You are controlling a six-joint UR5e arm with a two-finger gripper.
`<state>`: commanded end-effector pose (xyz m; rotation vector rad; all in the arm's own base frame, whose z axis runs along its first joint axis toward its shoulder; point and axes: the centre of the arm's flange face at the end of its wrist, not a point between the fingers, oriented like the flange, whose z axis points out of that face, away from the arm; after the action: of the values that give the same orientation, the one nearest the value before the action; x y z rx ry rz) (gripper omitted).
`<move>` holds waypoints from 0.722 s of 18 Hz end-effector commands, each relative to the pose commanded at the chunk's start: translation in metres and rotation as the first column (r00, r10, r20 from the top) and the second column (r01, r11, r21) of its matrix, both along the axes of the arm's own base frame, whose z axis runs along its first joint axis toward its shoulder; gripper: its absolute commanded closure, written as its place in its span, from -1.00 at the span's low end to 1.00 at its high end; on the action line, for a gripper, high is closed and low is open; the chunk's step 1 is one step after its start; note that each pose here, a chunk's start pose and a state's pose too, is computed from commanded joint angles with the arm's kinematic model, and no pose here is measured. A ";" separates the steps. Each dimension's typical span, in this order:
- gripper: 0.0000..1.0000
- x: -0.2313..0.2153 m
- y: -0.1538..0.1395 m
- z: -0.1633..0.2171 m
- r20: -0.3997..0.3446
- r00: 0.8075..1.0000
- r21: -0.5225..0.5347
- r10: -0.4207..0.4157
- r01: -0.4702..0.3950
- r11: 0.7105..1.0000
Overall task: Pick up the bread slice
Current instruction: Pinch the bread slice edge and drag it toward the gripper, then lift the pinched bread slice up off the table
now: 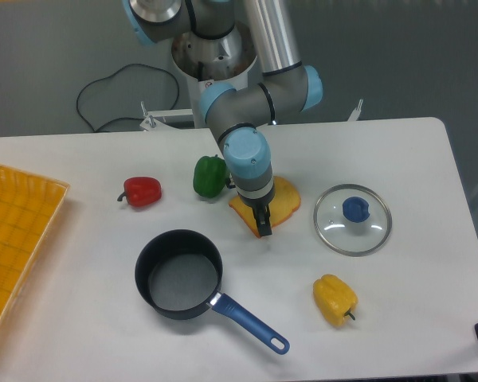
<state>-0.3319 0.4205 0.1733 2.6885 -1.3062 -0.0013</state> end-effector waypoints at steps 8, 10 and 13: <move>0.39 -0.003 0.003 0.000 -0.003 1.000 -0.002 0.006 -0.006 1.000; 0.80 -0.003 0.003 0.000 -0.005 1.000 -0.002 0.007 -0.007 1.000; 1.00 -0.005 0.004 0.003 -0.008 1.000 -0.001 0.006 -0.006 1.000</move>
<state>-0.3370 0.4249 0.1760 2.6883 -1.2954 -0.0112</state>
